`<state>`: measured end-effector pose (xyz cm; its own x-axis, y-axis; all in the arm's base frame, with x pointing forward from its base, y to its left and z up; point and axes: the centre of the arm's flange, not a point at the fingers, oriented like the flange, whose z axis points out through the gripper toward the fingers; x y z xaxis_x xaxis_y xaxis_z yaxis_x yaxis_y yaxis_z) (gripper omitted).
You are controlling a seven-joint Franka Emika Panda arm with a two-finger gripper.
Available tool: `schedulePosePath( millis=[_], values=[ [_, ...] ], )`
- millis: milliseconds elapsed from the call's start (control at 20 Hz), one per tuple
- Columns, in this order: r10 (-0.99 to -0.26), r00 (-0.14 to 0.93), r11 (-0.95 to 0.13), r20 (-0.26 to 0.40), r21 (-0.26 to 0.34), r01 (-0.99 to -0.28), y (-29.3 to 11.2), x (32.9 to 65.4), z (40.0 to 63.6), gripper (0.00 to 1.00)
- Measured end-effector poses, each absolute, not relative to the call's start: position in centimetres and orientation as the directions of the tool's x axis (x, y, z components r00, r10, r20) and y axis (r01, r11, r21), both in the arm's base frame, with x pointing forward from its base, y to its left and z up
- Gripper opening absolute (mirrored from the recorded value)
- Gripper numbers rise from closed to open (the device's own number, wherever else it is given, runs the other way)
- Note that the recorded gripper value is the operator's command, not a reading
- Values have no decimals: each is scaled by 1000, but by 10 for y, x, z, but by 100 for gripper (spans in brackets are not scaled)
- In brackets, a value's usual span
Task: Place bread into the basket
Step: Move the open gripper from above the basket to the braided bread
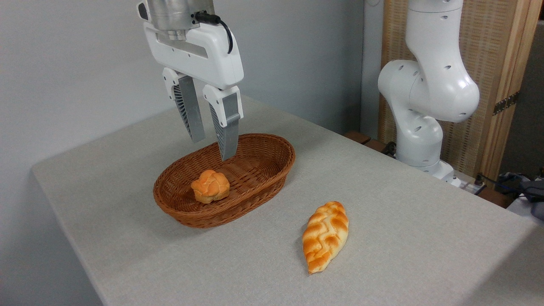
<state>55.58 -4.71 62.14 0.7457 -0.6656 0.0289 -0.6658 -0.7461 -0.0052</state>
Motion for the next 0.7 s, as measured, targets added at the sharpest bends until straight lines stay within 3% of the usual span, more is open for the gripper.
schedulePosePath(
  millis=[700],
  values=[
    [-661,750,-750,28,-4,-661,-43,556,621,100]
  ],
)
